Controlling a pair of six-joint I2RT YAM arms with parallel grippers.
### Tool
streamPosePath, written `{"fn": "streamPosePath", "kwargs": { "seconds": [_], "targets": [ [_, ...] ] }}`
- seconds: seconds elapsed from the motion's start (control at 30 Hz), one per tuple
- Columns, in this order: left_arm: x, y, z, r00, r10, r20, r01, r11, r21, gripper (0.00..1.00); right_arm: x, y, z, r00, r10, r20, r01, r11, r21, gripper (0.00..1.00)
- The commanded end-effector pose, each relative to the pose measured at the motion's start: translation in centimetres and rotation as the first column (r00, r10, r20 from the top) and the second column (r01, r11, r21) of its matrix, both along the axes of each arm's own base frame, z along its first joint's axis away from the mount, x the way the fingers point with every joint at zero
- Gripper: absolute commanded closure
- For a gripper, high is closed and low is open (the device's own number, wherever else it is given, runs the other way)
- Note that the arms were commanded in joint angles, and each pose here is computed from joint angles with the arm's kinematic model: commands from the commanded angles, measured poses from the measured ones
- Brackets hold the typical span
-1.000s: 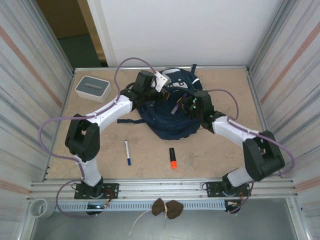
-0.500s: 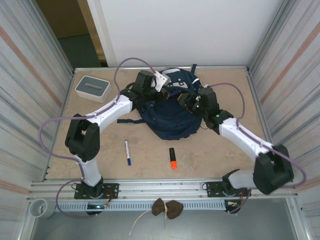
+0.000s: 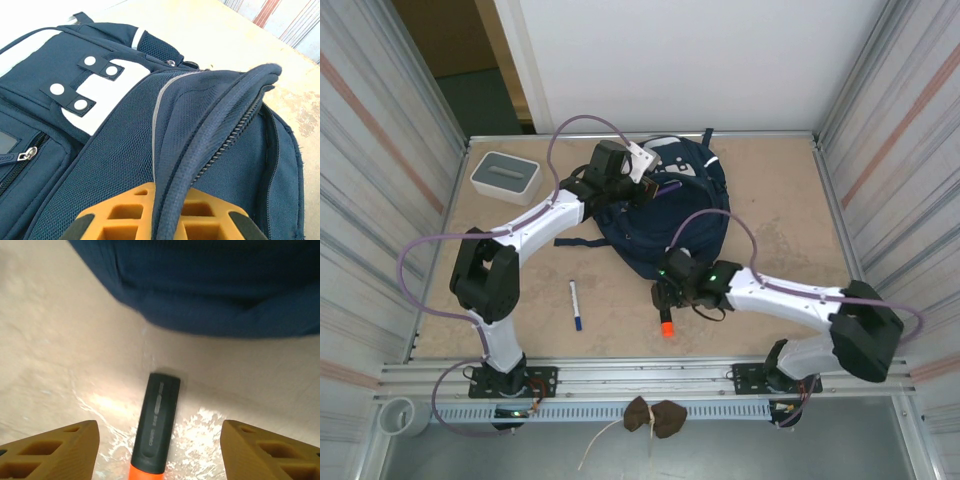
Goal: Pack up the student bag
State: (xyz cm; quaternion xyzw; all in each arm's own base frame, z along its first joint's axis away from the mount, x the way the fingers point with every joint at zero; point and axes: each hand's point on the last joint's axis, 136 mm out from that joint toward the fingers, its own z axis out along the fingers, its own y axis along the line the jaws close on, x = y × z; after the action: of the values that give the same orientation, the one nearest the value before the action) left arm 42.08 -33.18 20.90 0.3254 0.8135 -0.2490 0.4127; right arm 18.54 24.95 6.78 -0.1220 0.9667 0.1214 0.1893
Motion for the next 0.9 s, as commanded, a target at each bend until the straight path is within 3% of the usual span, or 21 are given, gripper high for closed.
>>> {"fn": "streamPosePath", "kwargs": {
  "seconds": [0.0,0.2,0.57,0.77,0.87],
  "targets": [
    [0.4,-0.3,5.9,0.990,-0.016,0.143,0.030,0.995,-0.097,1.00,-0.6,-0.3,-2.0,1.000,-0.014,-0.016,0.012,0.994,-0.111,0.34],
    [0.3,-0.2,5.8,0.989,-0.014,0.145,0.029,0.995,-0.099,1.00,-1.5,-0.3,-4.1,0.997,-0.056,-0.053,0.044,0.978,-0.205,0.38],
    [0.2,0.3,5.4,0.988,-0.003,0.155,0.015,0.997,-0.076,1.00,-2.4,1.1,-6.2,0.992,-0.052,-0.114,0.034,0.987,-0.158,0.71],
    [-0.2,0.1,6.0,0.988,-0.010,0.155,0.025,0.995,-0.100,1.00,-0.4,0.8,-3.7,0.997,-0.061,-0.036,0.058,0.995,-0.081,0.81],
    [-0.3,0.1,6.1,0.988,-0.008,0.154,0.025,0.994,-0.111,1.00,1.3,0.8,-0.5,0.997,-0.081,0.013,0.080,0.996,0.031,0.85]
  ]
}}
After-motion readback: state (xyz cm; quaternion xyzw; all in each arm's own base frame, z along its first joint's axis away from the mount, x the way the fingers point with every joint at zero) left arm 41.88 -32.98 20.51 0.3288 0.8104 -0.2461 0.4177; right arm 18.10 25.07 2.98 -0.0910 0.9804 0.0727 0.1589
